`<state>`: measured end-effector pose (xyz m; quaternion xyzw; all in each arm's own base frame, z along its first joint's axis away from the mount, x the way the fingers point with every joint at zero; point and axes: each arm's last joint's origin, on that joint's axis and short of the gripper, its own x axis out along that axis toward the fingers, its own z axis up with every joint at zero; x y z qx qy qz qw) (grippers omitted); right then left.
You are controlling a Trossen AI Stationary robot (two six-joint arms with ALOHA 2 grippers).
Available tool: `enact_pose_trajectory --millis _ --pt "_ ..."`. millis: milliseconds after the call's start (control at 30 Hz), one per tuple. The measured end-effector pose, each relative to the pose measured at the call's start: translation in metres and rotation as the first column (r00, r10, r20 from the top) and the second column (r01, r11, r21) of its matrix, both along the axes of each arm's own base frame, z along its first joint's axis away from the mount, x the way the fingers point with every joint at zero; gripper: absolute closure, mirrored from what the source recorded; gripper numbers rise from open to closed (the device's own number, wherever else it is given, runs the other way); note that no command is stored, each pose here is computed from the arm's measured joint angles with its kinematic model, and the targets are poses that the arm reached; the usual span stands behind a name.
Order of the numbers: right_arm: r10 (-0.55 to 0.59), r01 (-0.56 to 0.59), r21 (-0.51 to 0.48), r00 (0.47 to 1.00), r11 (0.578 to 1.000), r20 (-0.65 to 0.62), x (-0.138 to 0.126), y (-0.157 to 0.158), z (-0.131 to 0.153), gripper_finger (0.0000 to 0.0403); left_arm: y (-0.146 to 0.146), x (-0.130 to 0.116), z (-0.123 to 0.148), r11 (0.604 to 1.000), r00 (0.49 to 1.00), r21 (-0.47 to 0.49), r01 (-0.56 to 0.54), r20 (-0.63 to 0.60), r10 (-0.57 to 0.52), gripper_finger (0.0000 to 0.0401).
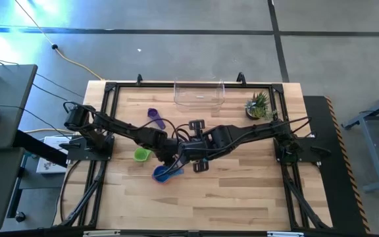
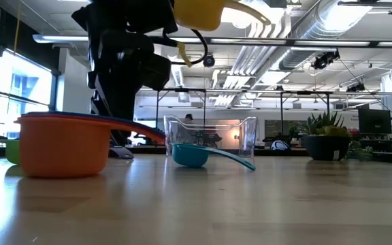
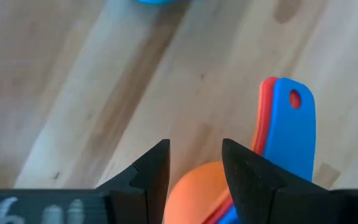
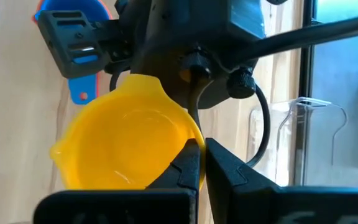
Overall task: Nest measuring cups in basket
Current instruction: Stack the yellow measuring cup on top of the blue measuring cup
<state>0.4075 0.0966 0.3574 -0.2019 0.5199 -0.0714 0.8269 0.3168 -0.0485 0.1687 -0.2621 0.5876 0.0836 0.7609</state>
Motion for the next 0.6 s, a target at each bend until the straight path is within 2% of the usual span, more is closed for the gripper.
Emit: enact_pose_trajectory --millis 300,600 --pt "-0.041 0.04 0.057 0.999 0.998 0.017 -0.001 0.005 0.0 0.0403 -0.002 -0.001 0.002 1.0 1.0 -0.005 0.022 0.006 -0.022 0.0263" --pt "-0.08 0.072 0.116 0.994 0.991 0.071 -0.002 0.02 0.001 0.0403 0.0 -0.013 0.036 1.0 0.995 -0.009 0.017 0.094 -0.017 0.0263"
